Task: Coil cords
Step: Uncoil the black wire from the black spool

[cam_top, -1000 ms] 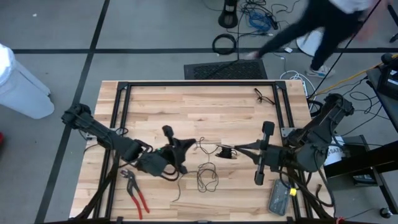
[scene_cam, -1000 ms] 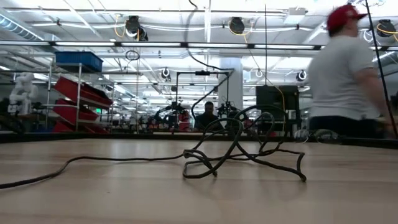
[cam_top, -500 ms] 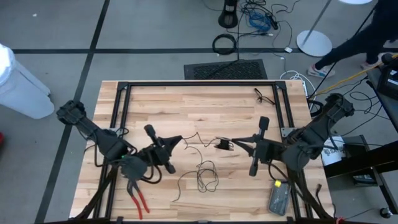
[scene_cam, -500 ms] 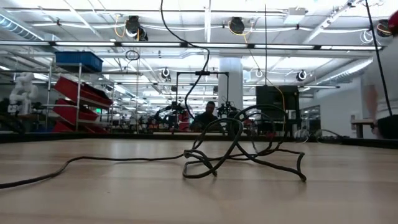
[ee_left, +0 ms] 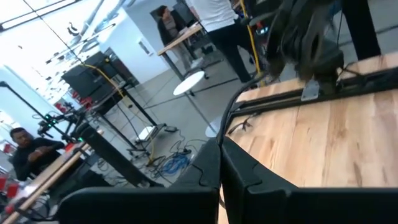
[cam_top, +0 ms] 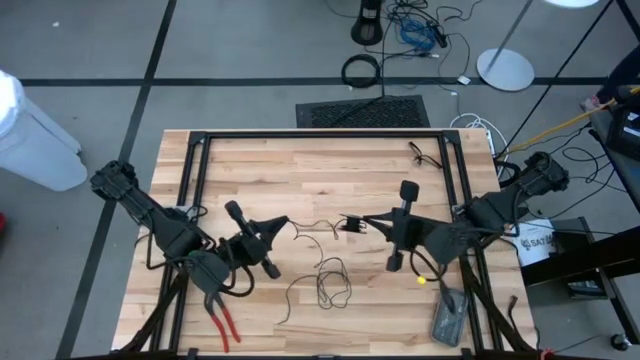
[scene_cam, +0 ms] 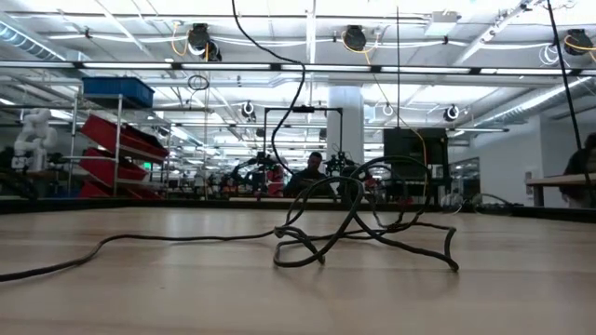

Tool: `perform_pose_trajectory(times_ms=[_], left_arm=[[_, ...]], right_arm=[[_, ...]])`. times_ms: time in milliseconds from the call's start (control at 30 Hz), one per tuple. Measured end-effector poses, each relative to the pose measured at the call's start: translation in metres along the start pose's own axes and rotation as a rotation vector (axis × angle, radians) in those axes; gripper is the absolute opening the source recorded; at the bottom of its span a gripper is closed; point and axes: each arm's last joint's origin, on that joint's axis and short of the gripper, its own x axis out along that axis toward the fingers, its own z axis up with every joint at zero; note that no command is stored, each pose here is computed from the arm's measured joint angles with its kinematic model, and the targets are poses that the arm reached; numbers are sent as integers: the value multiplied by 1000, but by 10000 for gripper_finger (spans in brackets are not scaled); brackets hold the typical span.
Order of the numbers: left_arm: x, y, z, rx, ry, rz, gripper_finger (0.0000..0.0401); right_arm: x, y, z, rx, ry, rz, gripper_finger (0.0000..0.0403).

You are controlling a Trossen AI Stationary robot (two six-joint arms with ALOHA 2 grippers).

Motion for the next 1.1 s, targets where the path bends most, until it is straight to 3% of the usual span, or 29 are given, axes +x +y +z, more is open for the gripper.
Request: perform_pose_trajectory(times_ms=[200, 500, 867, 1100], left_arm=[[-9, 0, 10, -101, -48, -20, 2], [-31, -1, 24, -150, -140, -90, 2], [-39, -5, 34, -222, -293, -320, 2], [-39, -8, 37, -214, -395, -494, 2]], right_arm=[[17, -4, -4, -17, 49, -51, 0], [37, -8, -14, -28, 136, -107, 0], [66, -11, -23, -48, 215, -147, 0], [78, -22, -27, 23, 237, -202, 0]])
